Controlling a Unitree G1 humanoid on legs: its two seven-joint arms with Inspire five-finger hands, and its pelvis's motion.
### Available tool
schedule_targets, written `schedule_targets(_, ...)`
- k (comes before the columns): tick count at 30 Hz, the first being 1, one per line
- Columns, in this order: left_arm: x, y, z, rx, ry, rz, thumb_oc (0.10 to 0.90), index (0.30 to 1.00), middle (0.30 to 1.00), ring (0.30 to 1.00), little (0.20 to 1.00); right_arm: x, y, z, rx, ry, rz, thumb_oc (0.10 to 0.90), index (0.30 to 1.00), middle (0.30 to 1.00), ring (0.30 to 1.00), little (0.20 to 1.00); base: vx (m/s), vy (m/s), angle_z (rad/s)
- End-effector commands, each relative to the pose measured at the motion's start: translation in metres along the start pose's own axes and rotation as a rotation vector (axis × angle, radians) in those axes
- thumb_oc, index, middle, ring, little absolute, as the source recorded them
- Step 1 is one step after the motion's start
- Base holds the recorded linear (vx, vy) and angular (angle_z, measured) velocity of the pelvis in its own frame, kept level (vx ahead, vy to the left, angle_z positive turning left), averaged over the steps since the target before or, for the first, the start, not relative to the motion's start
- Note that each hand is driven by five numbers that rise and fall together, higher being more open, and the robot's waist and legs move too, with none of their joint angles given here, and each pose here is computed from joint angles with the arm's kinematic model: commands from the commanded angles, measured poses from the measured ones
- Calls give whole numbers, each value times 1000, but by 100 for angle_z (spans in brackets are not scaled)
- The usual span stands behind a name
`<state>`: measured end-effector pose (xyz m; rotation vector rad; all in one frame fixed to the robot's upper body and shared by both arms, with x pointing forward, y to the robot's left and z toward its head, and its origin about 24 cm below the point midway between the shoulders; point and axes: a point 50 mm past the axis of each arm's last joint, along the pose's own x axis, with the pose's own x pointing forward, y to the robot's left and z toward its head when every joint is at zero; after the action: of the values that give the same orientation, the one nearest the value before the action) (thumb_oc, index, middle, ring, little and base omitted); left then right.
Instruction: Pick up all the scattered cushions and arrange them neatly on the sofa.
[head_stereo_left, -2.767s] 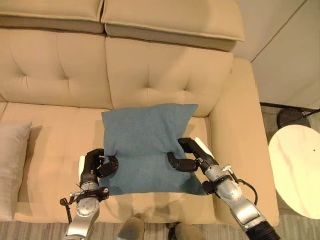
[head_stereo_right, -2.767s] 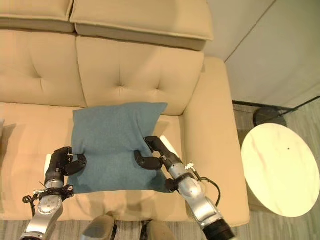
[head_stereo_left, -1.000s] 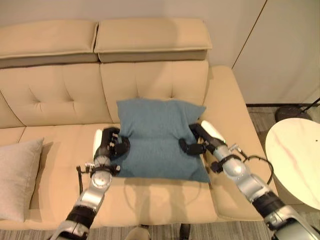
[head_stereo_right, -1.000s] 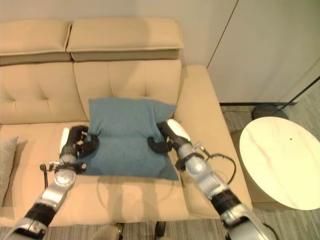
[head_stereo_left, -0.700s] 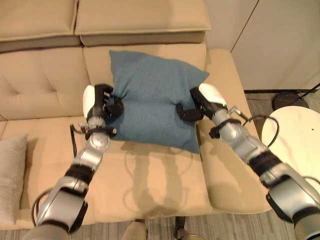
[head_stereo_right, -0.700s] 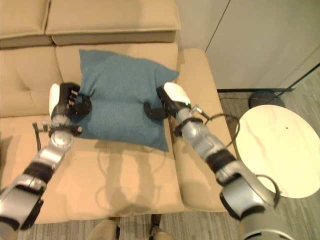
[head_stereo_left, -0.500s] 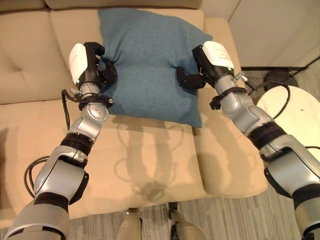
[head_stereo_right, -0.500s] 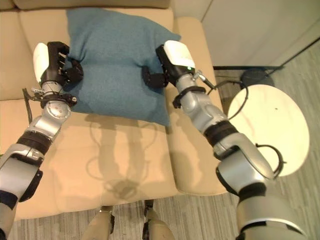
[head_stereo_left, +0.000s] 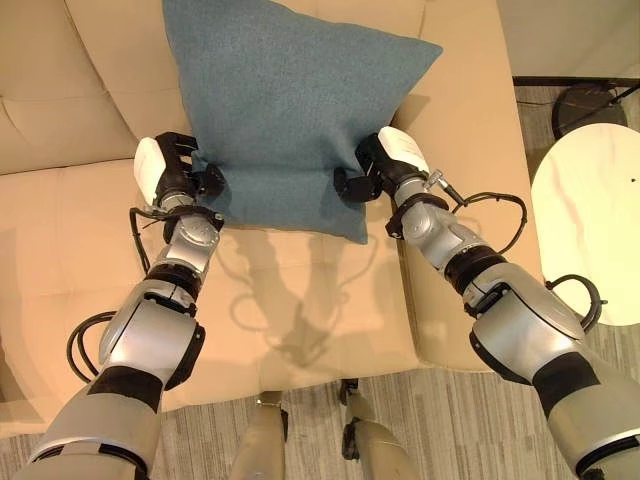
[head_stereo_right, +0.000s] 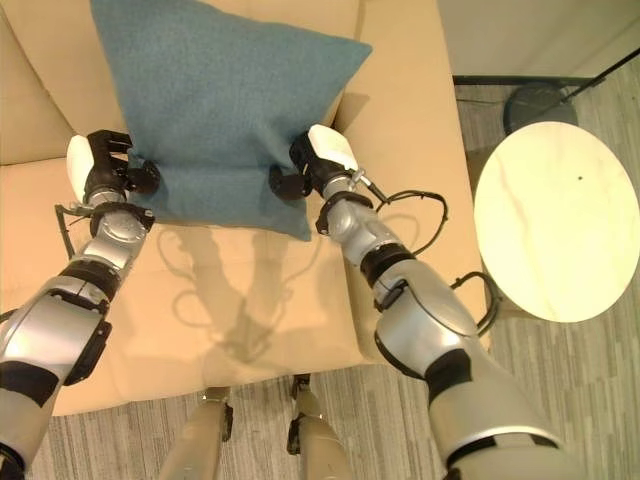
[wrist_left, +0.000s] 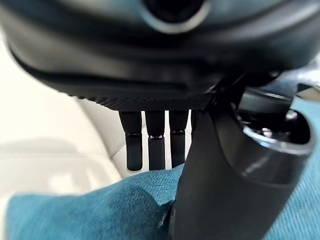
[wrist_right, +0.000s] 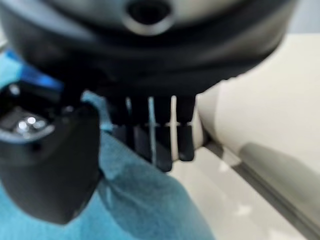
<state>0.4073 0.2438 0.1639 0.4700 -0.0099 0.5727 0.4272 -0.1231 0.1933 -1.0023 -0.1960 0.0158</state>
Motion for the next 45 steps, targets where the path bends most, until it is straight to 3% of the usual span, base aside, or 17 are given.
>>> schedule_targets(1,8,35,-33,13,210,38,800,900,900,900,900,11,-81,-4,125,122,-248,800,900,900,900,900,0,0,0)
schedule_targets(5,18,50,-18,-288,163,37,800,900,900,900,900,8,-81,-13,112,121,-232,800,900,900,900,900,-2,-3,1)
schedule_targets(6,18,50,-17,-289,163,37,800,900,900,900,900,8,-82,-13,112,121,-233,800,900,900,900,900,0,0,0)
schedule_targets(10,18,70,-33,-529,147,81,800,900,900,900,900,-2,-85,-28,165,67,-311,800,900,900,900,900,17,0,3)
schedule_targets(13,-1,81,-75,-719,140,106,800,900,900,900,900,-31,-106,-56,277,60,-627,800,900,900,900,900,51,14,7)
schedule_targets(15,-11,81,-87,-730,137,89,800,900,900,900,900,-44,-105,-70,283,75,-674,800,900,900,900,900,32,0,8)
schedule_targets(17,-51,88,-147,-747,237,90,800,900,900,900,900,-90,-81,-115,343,143,-739,800,900,900,900,900,100,-18,13)
schedule_targets(20,-109,91,-216,-728,444,119,800,900,900,900,900,-141,-44,-149,349,230,-669,800,900,900,900,900,55,-14,6)
schedule_targets(21,-112,91,-217,-724,450,117,800,900,900,900,900,-143,-42,-150,347,234,-663,800,900,900,900,900,30,-19,-1)
schedule_targets(23,-158,89,-259,-674,624,125,800,900,900,900,900,-189,-13,-181,333,361,-531,800,900,900,900,900,-17,-80,-4)
schedule_targets(24,-158,89,-259,-673,625,124,800,900,900,900,900,-190,-13,-181,332,362,-531,800,900,900,900,900,-83,-130,24)
schedule_targets(26,-188,74,-278,-659,741,107,800,900,900,900,900,-219,7,-206,369,504,-490,800,900,900,900,900,-203,-73,61)
schedule_targets(29,-220,60,-291,-648,836,65,800,900,900,900,900,-234,30,-216,468,590,-433,800,900,900,900,900,-309,-199,28)
schedule_targets(32,-240,48,-295,-604,883,-8,800,900,900,900,900,-240,42,-222,446,629,-360,800,900,900,900,900,-324,-142,19)
schedule_targets(35,-285,41,-320,-437,1088,-81,800,900,900,900,900,-255,70,-228,526,721,-282,800,900,900,900,900,-469,-92,6)
schedule_targets(39,-332,40,-334,-238,1274,-162,800,900,900,900,900,-300,100,-238,584,889,-230,800,900,900,900,900,-419,-96,14)
schedule_targets(45,-368,28,-334,-106,1348,-341,800,900,900,900,900,-301,104,-239,607,903,-197,800,900,900,900,900,-420,124,55)
